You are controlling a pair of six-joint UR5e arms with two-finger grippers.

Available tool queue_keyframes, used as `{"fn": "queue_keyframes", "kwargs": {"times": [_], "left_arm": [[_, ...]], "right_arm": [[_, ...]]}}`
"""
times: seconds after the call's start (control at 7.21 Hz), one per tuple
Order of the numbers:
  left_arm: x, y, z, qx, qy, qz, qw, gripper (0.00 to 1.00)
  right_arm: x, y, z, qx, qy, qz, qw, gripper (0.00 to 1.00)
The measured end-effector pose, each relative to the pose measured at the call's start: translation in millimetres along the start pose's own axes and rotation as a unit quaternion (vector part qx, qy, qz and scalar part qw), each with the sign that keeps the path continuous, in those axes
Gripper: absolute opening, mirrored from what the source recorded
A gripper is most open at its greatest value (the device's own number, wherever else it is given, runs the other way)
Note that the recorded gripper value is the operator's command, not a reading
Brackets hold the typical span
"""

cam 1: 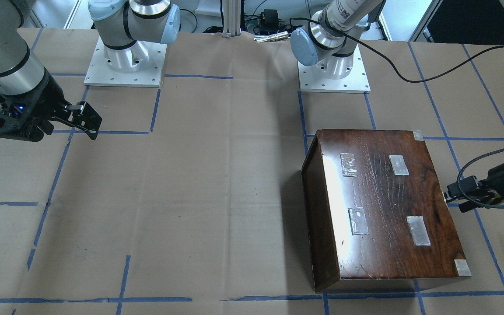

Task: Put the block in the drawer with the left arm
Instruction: 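Hook the left gripper onto the white drawer handle, then pull the drawer open outward with the left gripper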

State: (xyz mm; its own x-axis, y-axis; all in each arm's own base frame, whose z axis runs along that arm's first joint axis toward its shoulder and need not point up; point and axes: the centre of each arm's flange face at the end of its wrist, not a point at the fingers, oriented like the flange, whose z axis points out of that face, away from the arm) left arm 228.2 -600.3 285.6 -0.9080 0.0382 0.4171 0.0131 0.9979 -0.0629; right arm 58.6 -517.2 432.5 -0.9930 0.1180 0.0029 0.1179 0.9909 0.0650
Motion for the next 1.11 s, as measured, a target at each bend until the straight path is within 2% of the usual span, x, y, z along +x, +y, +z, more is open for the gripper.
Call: {"fn": "queue_keyframes", "kwargs": {"times": [0.69,1.11], "left_arm": [[-6,6,-6,-0.030,-0.043,0.002,0.9986,0.99],[-11,5,-16,-0.033,-0.063,0.003,0.9975,0.98]], "right_arm": [[0,0,0,0.000,0.000,0.000,1.0000,1.00],[0,0,0,0.000,0.000,0.000,1.0000,1.00]]}}
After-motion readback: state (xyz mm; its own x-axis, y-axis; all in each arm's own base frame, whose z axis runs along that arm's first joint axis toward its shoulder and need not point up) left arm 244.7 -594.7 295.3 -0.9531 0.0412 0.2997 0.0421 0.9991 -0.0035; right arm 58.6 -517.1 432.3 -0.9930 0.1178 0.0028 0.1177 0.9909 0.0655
